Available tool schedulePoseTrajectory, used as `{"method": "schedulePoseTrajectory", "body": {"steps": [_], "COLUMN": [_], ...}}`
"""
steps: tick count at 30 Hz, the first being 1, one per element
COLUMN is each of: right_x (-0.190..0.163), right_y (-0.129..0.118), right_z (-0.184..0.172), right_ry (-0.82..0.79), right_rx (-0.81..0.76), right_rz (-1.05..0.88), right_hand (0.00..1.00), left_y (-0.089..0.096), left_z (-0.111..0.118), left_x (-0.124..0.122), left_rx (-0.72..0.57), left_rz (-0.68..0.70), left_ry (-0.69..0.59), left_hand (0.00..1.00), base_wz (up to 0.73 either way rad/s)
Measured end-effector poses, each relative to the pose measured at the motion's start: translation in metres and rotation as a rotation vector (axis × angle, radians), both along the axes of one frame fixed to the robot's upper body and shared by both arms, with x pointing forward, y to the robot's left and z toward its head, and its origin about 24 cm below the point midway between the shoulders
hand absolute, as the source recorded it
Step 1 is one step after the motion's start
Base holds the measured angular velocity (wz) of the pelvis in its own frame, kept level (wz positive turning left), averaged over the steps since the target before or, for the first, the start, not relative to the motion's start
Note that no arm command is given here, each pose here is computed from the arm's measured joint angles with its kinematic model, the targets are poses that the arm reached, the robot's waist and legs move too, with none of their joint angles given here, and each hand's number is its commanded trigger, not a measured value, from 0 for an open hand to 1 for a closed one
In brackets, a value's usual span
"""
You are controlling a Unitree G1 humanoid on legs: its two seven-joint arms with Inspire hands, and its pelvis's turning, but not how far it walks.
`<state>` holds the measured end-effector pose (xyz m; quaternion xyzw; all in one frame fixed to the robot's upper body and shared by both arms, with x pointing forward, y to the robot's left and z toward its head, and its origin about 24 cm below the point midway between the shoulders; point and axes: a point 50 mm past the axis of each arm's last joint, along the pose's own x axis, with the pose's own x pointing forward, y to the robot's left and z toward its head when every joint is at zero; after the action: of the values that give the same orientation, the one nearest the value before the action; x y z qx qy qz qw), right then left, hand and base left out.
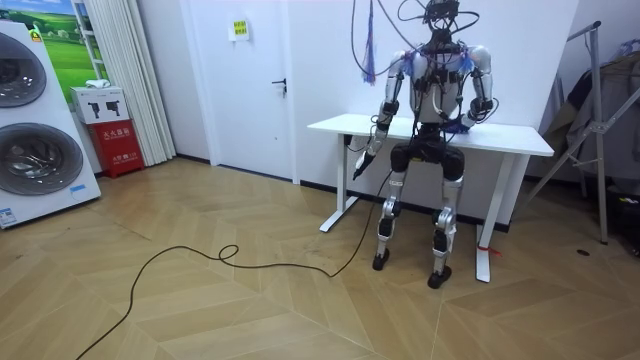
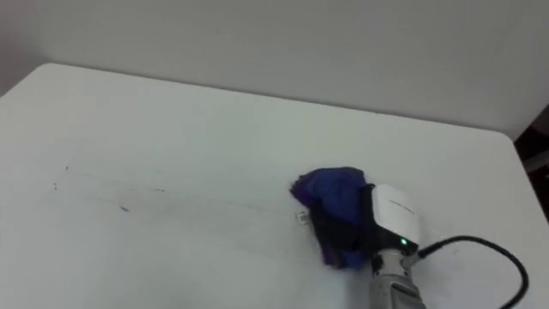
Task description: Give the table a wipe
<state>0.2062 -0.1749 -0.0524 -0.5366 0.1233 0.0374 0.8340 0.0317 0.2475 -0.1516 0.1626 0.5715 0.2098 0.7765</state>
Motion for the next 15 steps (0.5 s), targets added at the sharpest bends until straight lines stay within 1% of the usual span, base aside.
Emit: {"method": "schedulePoseTrajectory", "body": {"steps": [5, 11, 15], "right_x": [0.001, 0.002, 0.001], "right_y": [0.003, 0.005, 0.004], "right_z": [0.002, 0.007, 0.018], "right_ry": [-0.002, -0.025, -0.055], "right_rx": [-0.002, 0.014, 0.052], "right_rz": [0.029, 0.046, 0.065], "right_hand": [0.0, 0.0, 0.0], "left_y": [0.0, -0.001, -0.002], "left_z": [0.0, 0.001, 0.001], "left_x": [0.0, 0.012, 0.016], "left_rx": [-0.003, -0.006, -0.025], "left_rz": [-0.002, -0.007, -0.016], "left_ry": [0.0, -0.035, -0.065], "left_hand": [0.0, 0.0, 0.0], "base_wz": [-0.02, -0.04, -0.07]}}
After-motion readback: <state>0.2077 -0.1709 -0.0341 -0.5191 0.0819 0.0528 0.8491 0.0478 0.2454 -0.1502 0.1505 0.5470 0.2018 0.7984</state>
